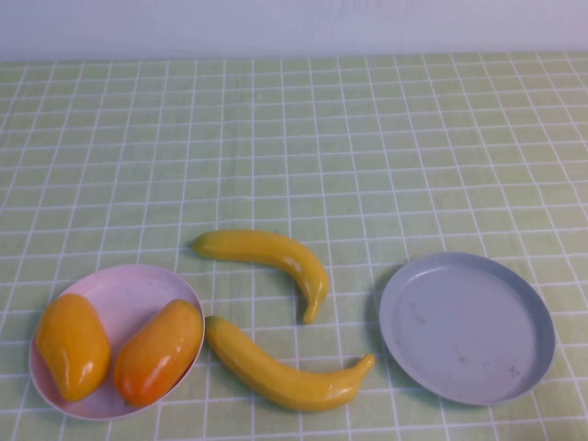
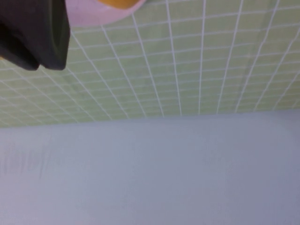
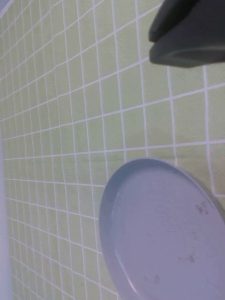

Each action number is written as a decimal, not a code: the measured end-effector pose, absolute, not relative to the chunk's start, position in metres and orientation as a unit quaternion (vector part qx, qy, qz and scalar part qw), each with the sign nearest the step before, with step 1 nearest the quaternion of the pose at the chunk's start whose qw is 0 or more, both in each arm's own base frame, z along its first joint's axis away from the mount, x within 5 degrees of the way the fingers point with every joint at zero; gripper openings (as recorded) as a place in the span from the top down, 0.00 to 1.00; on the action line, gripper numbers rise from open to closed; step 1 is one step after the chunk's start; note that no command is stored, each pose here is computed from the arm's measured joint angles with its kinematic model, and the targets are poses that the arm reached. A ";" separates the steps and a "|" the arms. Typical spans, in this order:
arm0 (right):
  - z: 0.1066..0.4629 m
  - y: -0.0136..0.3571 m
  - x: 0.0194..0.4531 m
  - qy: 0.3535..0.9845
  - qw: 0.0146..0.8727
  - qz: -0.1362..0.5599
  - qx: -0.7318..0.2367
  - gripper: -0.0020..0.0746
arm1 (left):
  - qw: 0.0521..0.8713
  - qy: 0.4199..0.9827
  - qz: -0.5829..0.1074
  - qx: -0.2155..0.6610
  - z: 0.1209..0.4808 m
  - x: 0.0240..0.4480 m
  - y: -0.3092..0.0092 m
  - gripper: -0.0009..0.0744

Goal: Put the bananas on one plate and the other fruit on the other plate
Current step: Put another type of fruit in the right plate

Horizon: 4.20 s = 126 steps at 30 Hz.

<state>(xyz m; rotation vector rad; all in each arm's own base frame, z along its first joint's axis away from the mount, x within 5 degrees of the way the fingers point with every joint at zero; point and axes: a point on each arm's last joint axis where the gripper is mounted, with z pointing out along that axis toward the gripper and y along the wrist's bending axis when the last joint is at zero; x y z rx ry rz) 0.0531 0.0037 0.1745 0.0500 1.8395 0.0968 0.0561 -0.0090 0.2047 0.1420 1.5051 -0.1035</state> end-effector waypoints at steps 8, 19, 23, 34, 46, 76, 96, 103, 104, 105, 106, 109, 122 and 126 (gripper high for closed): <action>0.174 0.004 0.053 0.796 0.604 0.042 0.022 0.99 | 0.647 0.759 -0.038 0.068 0.185 0.055 -0.008 0.99; 0.174 0.004 0.053 0.796 0.604 0.042 0.022 0.99 | 0.592 0.802 -0.034 0.071 0.172 0.052 -0.007 0.99; 0.174 0.004 0.053 0.796 0.604 0.042 0.022 0.99 | 0.592 0.802 -0.034 0.071 0.172 0.052 -0.007 0.99; 0.174 0.004 0.053 0.796 0.604 0.042 0.022 0.99 | 0.592 0.802 -0.032 0.073 0.171 0.052 -0.007 0.99; 0.174 0.004 0.053 0.796 0.604 0.042 0.022 1.00 | 0.592 0.802 -0.032 0.073 0.171 0.052 -0.007 0.99; 0.269 0.042 0.070 0.811 0.480 0.328 0.075 1.00 | 0.592 0.802 -0.032 0.073 0.171 0.052 -0.007 0.99; 0.295 0.113 0.202 0.905 0.263 0.240 -0.235 1.00 | 0.592 0.802 -0.032 0.073 0.171 0.052 -0.007 0.99; 0.293 0.193 0.221 0.853 0.221 0.209 -0.425 1.00 | 0.592 0.802 -0.032 0.073 0.171 0.052 -0.007 0.99; 0.291 0.201 0.220 0.844 0.214 0.207 -0.447 0.99 | 0.592 0.802 -0.032 0.073 0.171 0.052 -0.007 0.99; 0.289 0.210 0.219 0.832 0.209 0.206 -0.471 0.99 | 0.592 0.802 -0.032 0.073 0.171 0.052 -0.007 0.99; 0.287 0.219 0.218 0.820 0.205 0.204 -0.495 0.98 | 0.592 0.802 -0.032 0.073 0.171 0.052 -0.007 0.99; 0.280 0.239 0.216 0.791 0.192 0.199 -0.545 0.89 | 0.592 0.802 -0.032 0.073 0.171 0.052 -0.007 0.99; 0.218 0.291 0.204 0.741 0.122 0.130 -0.647 0.23 | 0.592 0.802 -0.032 0.073 0.171 0.052 -0.007 0.99; 0.204 0.301 0.208 0.745 0.138 0.124 -0.641 0.22 | 0.592 0.802 -0.032 0.073 0.171 0.052 -0.007 0.99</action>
